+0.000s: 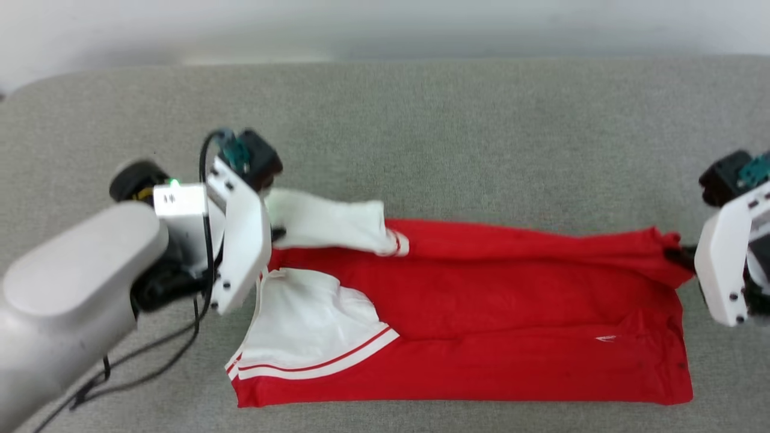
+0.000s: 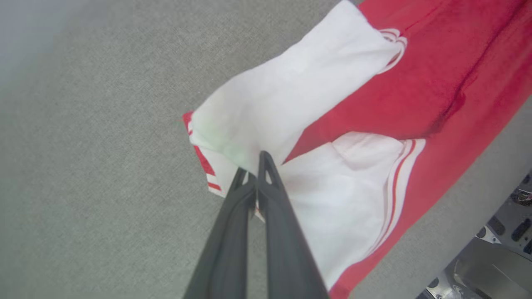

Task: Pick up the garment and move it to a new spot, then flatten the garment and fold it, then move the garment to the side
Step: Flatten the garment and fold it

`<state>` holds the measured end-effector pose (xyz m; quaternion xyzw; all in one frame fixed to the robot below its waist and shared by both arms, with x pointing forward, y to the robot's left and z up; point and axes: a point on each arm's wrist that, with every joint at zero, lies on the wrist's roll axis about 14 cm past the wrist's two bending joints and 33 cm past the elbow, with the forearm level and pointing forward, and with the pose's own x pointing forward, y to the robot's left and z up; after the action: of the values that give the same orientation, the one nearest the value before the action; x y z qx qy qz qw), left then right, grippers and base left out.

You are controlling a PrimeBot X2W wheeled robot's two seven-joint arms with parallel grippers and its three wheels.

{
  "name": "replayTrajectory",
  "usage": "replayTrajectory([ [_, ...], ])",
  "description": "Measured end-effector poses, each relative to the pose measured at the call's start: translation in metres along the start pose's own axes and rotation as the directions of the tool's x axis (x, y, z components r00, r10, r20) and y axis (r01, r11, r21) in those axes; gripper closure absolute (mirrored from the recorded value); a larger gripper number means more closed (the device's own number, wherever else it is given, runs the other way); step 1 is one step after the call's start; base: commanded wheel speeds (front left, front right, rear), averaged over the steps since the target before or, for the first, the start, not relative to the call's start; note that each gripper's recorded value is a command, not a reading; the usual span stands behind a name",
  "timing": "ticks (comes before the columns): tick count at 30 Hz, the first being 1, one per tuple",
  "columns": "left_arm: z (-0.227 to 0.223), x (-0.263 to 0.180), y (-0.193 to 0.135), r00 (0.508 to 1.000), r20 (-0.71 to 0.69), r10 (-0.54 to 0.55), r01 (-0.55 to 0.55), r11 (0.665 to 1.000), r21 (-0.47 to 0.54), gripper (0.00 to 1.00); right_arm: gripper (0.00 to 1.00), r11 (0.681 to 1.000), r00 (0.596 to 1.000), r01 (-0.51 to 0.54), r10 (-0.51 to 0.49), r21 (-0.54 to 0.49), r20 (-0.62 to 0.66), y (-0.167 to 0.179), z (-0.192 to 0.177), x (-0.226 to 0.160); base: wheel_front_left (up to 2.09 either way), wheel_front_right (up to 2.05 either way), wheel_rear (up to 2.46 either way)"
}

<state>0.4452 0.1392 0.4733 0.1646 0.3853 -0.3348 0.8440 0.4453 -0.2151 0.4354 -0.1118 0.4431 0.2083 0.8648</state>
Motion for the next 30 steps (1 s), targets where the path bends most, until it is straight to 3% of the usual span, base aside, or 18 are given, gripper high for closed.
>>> replayTrajectory([
  [8, -0.057, -0.01, -0.032, 0.996, -0.081, -0.039, 0.034, 0.997, -0.067, 1.0, 1.0, 0.999, 0.999, -0.043, 0.043, 0.018, -0.011, 0.018, -0.039, -0.015, 0.0, 0.0, 0.0],
  [17, -0.112, 0.014, -0.059, 0.982, -0.164, -0.097, 0.071, 0.985, -0.158, 1.0, 1.0, 0.995, 0.994, -0.071, 0.077, 0.076, -0.072, 0.032, -0.082, -0.001, 0.0, 0.0, 0.0],
  [18, -0.113, 0.017, -0.058, 0.983, -0.157, -0.091, 0.066, 0.985, -0.158, 0.84, 1.0, 0.994, 0.994, -0.072, 0.078, 0.082, -0.071, 0.033, -0.084, 0.001, 0.0, 0.0, 0.0],
  [19, -0.112, 0.019, -0.058, 0.986, -0.144, -0.086, 0.063, 0.986, -0.157, 0.0, 1.0, 0.993, 0.995, -0.072, 0.078, 0.089, -0.065, 0.034, -0.084, 0.002, 0.0, 0.0, 0.0],
  [20, -0.111, 0.02, -0.058, 0.988, -0.13, -0.078, 0.056, 0.985, -0.163, 0.0, 0.76, 0.993, 0.995, -0.072, 0.077, 0.094, -0.056, 0.034, -0.084, 0.002, 0.0, 0.0, 0.0],
  [21, -0.109, 0.02, -0.057, 0.992, -0.108, -0.07, 0.051, 0.984, -0.17, 0.0, 0.07, 0.994, 0.997, -0.067, 0.07, 0.091, -0.037, 0.033, -0.081, 0.001, 0.0, 0.0, 0.0],
  [22, -0.106, 0.02, -0.057, 0.994, -0.086, -0.065, 0.05, 0.984, -0.174, 0.0, 0.0, 0.994, 0.998, -0.06, 0.061, 0.087, -0.009, 0.031, -0.075, -0.001, 0.0, 0.0, 0.0],
  [27, -0.08, 0.006, -0.045, 0.996, 0.086, 0.036, -0.023, 0.99, -0.141, 0.0, 0.0, 0.996, 0.989, -0.051, 0.04, 0.073, 0.139, 0.027, -0.044, -0.021, 0.0, 0.0, 0.0],
  [30, -0.052, -0.009, -0.03, 0.957, 0.25, 0.145, -0.11, 0.983, -0.15, 0.0, 0.0, 0.997, 0.976, -0.03, 0.014, 0.067, 0.219, 0.019, -0.028, -0.038, 0.0, 0.0, 0.0],
])
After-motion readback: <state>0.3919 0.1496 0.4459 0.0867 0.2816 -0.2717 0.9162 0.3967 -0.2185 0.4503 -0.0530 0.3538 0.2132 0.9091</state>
